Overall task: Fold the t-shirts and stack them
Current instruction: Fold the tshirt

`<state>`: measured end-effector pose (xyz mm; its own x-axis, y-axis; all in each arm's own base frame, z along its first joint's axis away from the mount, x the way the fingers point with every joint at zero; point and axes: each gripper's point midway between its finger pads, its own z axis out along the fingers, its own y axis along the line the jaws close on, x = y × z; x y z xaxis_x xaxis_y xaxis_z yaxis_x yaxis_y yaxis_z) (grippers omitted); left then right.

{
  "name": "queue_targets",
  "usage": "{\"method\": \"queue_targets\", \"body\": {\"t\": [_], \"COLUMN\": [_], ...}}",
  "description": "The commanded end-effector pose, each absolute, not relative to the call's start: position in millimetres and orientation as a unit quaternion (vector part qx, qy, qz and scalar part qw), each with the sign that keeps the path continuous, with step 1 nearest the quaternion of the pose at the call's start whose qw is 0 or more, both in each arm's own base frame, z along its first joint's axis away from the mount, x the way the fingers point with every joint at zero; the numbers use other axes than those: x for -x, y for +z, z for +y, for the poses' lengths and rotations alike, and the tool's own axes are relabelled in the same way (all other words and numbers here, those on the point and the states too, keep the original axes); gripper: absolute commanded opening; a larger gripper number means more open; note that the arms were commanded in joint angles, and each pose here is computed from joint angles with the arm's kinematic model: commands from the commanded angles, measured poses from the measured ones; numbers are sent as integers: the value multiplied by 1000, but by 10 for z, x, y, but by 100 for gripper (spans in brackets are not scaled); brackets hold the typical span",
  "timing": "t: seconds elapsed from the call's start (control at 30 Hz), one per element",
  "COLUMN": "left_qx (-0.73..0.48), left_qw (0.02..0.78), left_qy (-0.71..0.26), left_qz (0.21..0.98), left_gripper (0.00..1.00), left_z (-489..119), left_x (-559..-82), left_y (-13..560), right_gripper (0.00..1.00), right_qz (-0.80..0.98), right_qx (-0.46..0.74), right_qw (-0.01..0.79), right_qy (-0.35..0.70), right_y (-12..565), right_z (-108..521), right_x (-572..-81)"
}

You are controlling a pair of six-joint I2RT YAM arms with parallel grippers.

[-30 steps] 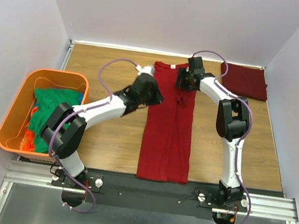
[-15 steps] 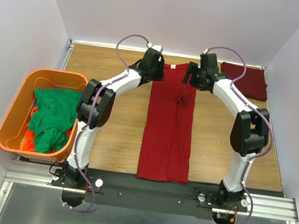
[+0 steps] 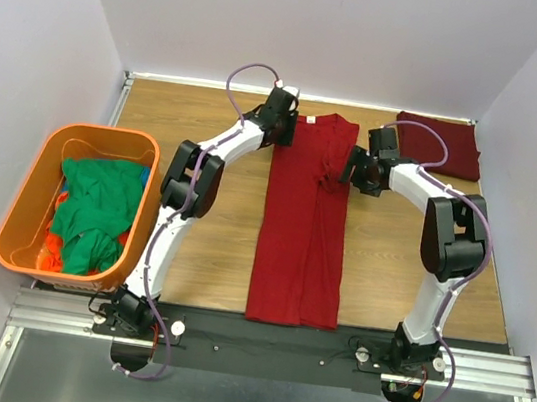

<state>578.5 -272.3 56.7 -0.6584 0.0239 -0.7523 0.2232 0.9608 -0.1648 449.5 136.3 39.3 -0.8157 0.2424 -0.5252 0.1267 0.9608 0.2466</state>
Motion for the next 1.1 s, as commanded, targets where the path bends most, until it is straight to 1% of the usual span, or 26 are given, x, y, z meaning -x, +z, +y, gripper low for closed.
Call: {"method": "queue_targets", "body": {"t": [0.0,0.07,0.1,0.13,0.17,0.2,0.27,0.3,0.33,0.43,0.47,0.5,0.53,0.57,0.7,0.77,0.8,0.83,0.87,0.93,0.97,1.0,1.03,1.07], "left_qx": [-76,-66,-58,-50,-43,-32,-19,-11,-6,15,24,33,34,36,25,17,15,14,12,6,5,2,1,-1], "left_qw": [388,387,386,384,387,385,387,389,390,398,398,401,407,411,417,431,437,439,442,451,455,475,481,491], "left_qy": [-93,-85,-86,-84,-80,-81,-82,-86,-88,-94,-97,-99,-109,-114,-151,-170,-175,-179,-184,-202,-211,-217,-218,-219], "left_qz": [914,916,917,918,917,919,918,917,916,913,912,910,906,904,896,886,882,880,878,870,865,853,849,843], "left_gripper": [49,44,35,29,18,12,6,0,0,0,0,0,0,0,0,0,0,0,8,22,35,41,45,48], "left_z": [-2613,-2587,-2580,-2548,-2519,-2496,-2413,-2401,-2376,-2239,-2211,-2126,-2122,-2103,-2086,-2080,-2065,-2052,-2047,-2040,-2016,-2002,-1975,-1940], "left_x": [-5845,-5878,-5890,-5919,-5950,-5967,-6024,-6048,-6071,-6170,-6187,-6238,-6286,-6324,-6494,-6586,-6619,-6632,-6648,-6675,-6691,-6727,-6727,-6739], "left_y": [300,254,230,190,195,165,155,154,158,187,187,210,251,278,344,469,509,522,551,680,757,993,1058,1187], "right_gripper": [75,73,71,68,65,63,58,58,55,45,35,31,24,22,21,21,22,25,32,41,46,47,50,50], "right_qz": [941,941,941,943,942,943,945,944,946,947,947,946,944,944,942,943,942,941,941,939,937,938,935,934], "right_qx": [-105,-105,-105,-104,-104,-101,-100,-99,-98,-98,-101,-102,-101,-103,-109,-108,-107,-108,-108,-105,-105,-102,-100,-98], "right_qw": [295,293,293,287,287,285,276,278,271,270,269,268,276,274,277,276,280,282,284,290,296,295,303,302], "right_qy": [128,132,135,135,137,141,143,147,146,146,146,148,152,151,153,153,153,152,152,152,153,151,158,161], "right_y": [349,320,309,247,246,232,139,156,80,21,-25,-44,3,-32,-94,-129,-119,-112,-93,-42,40,43,175,204], "right_z": [1421,1439,1446,1459,1473,1494,1516,1532,1543,1550,1546,1548,1552,1541,1510,1498,1501,1491,1479,1469,1467,1454,1462,1474], "right_x": [-4569,-4577,-4590,-4591,-4623,-4633,-4642,-4685,-4689,-4759,-4822,-4853,-4939,-4963,-5101,-5143,-5175,-5192,-5208,-5226,-5230,-5192,-5184,-5149]}}
